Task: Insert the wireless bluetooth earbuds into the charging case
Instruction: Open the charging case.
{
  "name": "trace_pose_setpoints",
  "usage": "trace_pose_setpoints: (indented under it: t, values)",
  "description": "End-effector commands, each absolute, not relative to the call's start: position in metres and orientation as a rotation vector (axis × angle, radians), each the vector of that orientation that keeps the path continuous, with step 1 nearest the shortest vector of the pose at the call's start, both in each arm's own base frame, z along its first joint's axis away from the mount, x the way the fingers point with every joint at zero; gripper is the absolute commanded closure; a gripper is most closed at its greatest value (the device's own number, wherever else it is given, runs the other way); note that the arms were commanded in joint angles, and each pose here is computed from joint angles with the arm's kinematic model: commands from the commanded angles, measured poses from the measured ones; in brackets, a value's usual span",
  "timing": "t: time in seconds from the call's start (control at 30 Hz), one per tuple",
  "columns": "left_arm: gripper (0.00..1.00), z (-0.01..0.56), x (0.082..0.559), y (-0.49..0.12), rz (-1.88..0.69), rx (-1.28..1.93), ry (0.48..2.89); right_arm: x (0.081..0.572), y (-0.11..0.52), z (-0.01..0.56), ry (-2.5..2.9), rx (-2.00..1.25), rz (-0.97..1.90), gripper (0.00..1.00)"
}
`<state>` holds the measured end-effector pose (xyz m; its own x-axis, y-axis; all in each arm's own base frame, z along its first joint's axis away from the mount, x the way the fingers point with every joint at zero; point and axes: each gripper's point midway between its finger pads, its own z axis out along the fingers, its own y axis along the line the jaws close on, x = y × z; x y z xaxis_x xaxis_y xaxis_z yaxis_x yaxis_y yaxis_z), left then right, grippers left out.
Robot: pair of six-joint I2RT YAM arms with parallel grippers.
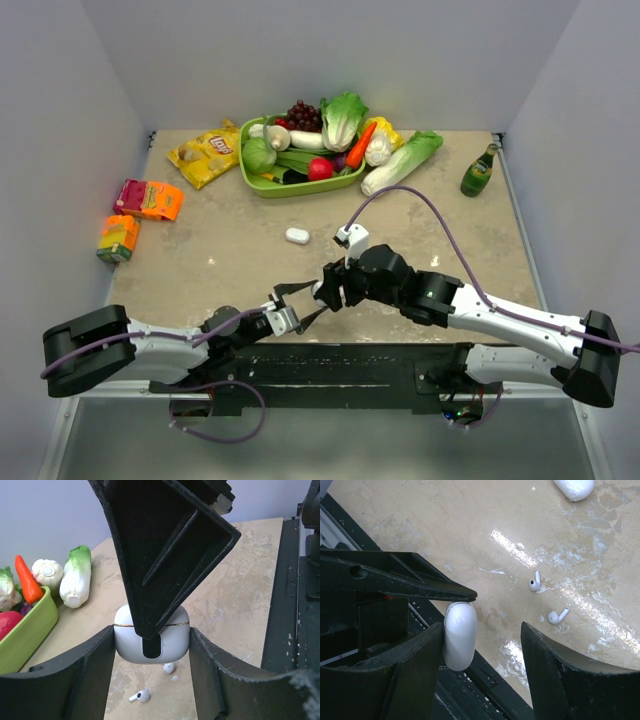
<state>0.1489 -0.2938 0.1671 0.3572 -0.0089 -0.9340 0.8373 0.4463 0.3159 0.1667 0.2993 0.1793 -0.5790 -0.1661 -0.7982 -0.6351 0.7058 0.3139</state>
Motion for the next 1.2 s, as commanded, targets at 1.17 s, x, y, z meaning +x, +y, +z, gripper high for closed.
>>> trace_pose_setpoints:
  t: [1.17]
  values:
    - [1.0,0.24,0.145,-0.269,-0.656,0.724,0.853,0.189,0.269,0.199,2.073,-0.433,0.639,0.35]
